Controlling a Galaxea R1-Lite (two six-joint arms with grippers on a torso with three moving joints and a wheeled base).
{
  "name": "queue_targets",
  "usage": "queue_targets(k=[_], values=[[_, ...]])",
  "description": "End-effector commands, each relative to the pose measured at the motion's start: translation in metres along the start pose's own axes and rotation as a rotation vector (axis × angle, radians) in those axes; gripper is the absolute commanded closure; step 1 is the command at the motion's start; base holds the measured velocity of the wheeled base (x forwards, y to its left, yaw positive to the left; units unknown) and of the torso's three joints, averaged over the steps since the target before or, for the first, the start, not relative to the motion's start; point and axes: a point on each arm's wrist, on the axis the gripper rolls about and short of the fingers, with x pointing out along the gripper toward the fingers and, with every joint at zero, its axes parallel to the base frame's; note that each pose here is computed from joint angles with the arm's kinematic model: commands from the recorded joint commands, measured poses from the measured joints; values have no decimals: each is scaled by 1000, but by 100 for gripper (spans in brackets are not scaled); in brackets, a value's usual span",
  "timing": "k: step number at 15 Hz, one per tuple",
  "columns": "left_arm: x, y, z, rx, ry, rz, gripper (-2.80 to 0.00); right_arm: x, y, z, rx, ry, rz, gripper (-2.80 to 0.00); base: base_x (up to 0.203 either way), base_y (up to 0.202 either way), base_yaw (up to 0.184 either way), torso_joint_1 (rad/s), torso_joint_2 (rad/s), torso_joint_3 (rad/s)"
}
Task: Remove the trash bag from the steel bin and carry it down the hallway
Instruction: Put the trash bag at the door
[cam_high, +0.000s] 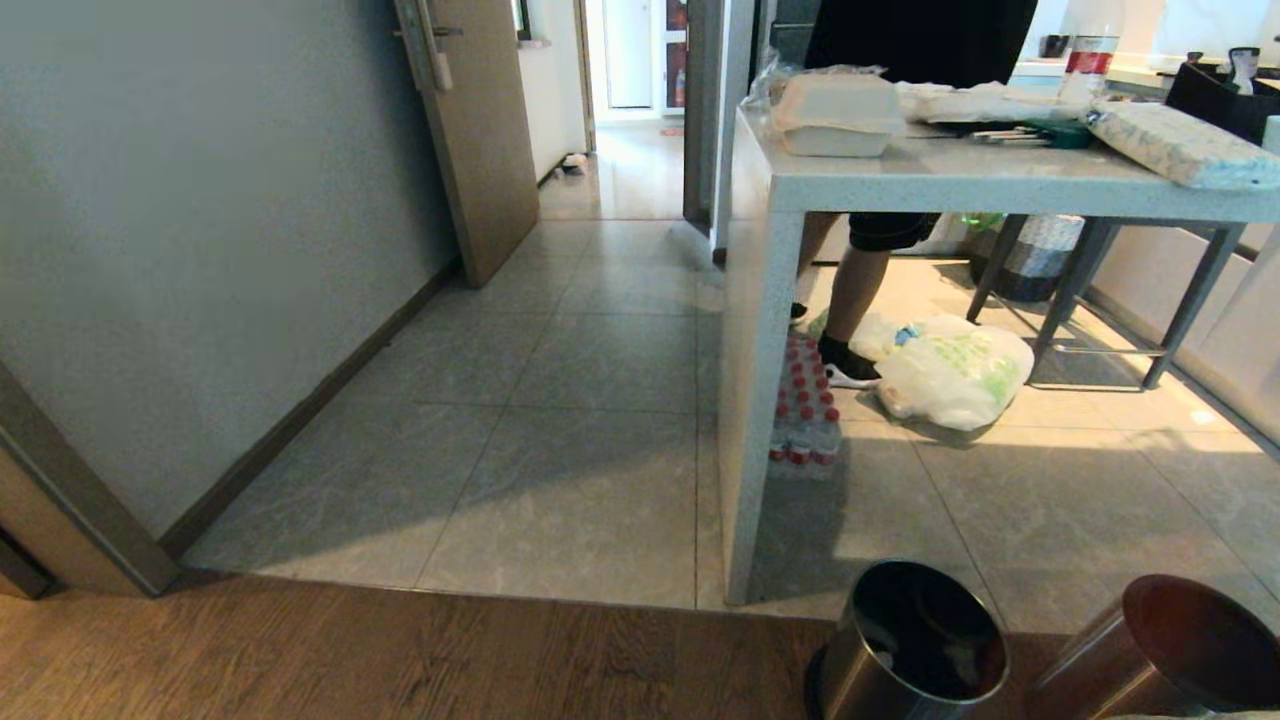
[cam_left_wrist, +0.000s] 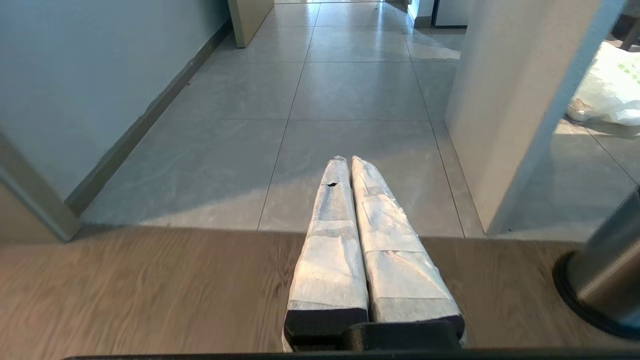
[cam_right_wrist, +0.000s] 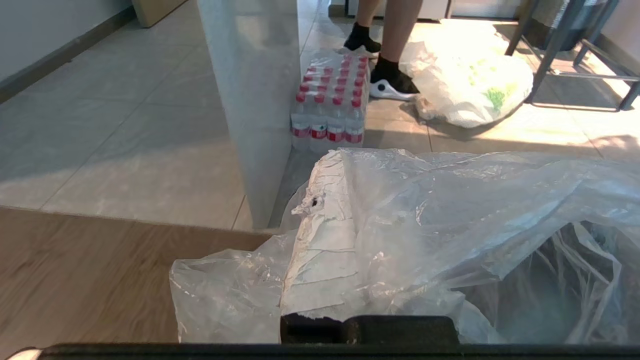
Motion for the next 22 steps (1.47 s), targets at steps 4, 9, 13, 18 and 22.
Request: queue_targets(k=[4, 9, 13, 18, 22], values=[[0, 0, 0, -1, 0, 0, 0, 0, 0, 0, 0, 3, 1, 0, 120, 0, 2, 3, 1, 0], [0, 0, 0, 2, -1, 0, 0, 0, 0, 0, 0, 3, 1, 0, 0, 0, 0, 0, 0, 0], [0, 0, 0, 1, -1, 0, 0, 0, 0, 0, 0, 3, 1, 0, 0, 0, 0, 0, 0, 0], [0, 0, 0, 0, -1, 1, 0, 0, 0, 0, 0, 3, 1, 0, 1, 167, -2, 1, 3, 1], [0, 0, 0, -3, -1, 1, 0, 0, 0, 0, 0, 3, 1, 0, 0, 194, 0, 3, 2, 0]])
